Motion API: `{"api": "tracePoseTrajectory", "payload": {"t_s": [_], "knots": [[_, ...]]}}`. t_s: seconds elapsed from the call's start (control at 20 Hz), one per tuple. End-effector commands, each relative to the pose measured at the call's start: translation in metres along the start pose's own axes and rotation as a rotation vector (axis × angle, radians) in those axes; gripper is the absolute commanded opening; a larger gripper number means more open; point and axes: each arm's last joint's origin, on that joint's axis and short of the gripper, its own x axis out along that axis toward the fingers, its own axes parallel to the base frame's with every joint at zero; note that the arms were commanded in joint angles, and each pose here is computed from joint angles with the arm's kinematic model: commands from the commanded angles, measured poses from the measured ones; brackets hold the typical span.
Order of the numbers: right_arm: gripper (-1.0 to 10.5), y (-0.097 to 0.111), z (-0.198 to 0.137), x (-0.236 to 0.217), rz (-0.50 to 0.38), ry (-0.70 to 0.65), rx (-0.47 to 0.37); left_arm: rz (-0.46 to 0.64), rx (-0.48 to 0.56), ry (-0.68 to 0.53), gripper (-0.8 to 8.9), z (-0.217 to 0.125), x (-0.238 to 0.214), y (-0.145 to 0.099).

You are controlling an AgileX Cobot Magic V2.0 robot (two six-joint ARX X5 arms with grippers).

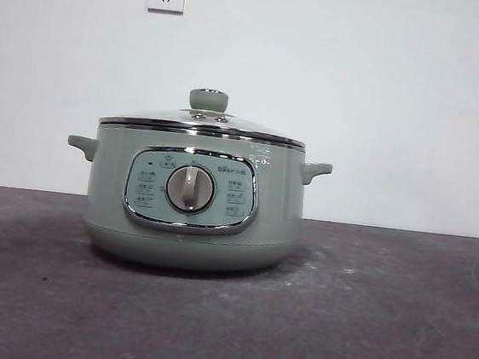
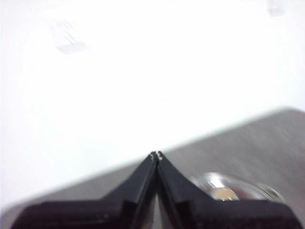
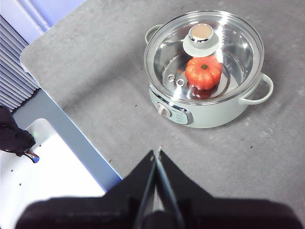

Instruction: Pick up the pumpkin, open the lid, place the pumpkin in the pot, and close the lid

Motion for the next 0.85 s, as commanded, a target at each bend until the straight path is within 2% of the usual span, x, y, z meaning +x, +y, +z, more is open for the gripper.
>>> {"api": "tracePoseTrajectory", "payload": {"t_s": [0.05,0.2,0.3,0.35,0.4,0.45,0.7,0.85], "knots": [[0.0,0.001,-0.003,-0.002,-0.001,0.013,0.004,0.061,0.040,-0.100,-0.03,-0.030,-0.006,-0.001],[0.0,0.001,-0.003,-0.002,-0.002,0.012,0.004,0.120,0.072,-0.193,-0.03,-0.081,-0.009,-0.004],[0.0,0.001,-0.003,-0.003,-0.002,0.011,0.004,0.139,0.074,-0.195,-0.03,-0.117,-0.009,-0.007],[0.0,0.001,-0.003,-0.003,-0.002,0.010,0.004,0.159,0.066,-0.182,-0.03,-0.133,-0.009,-0.008],[0.0,0.001,-0.003,-0.003,-0.002,0.010,0.004,0.213,0.046,-0.141,-0.03,-0.165,-0.008,-0.010],[0.0,0.001,-0.003,-0.003,-0.002,0.010,0.004,0.217,0.044,-0.137,-0.03,-0.169,-0.008,-0.010],[0.0,0.001,-0.003,-0.003,-0.002,0.010,0.004,0.344,0.009,-0.042,-0.03,-0.242,-0.009,-0.016],[0.0,0.001,-0.003,-0.003,-0.002,0.010,0.004,0.357,-0.014,-0.013,-0.03,-0.271,-0.009,-0.019]]}}
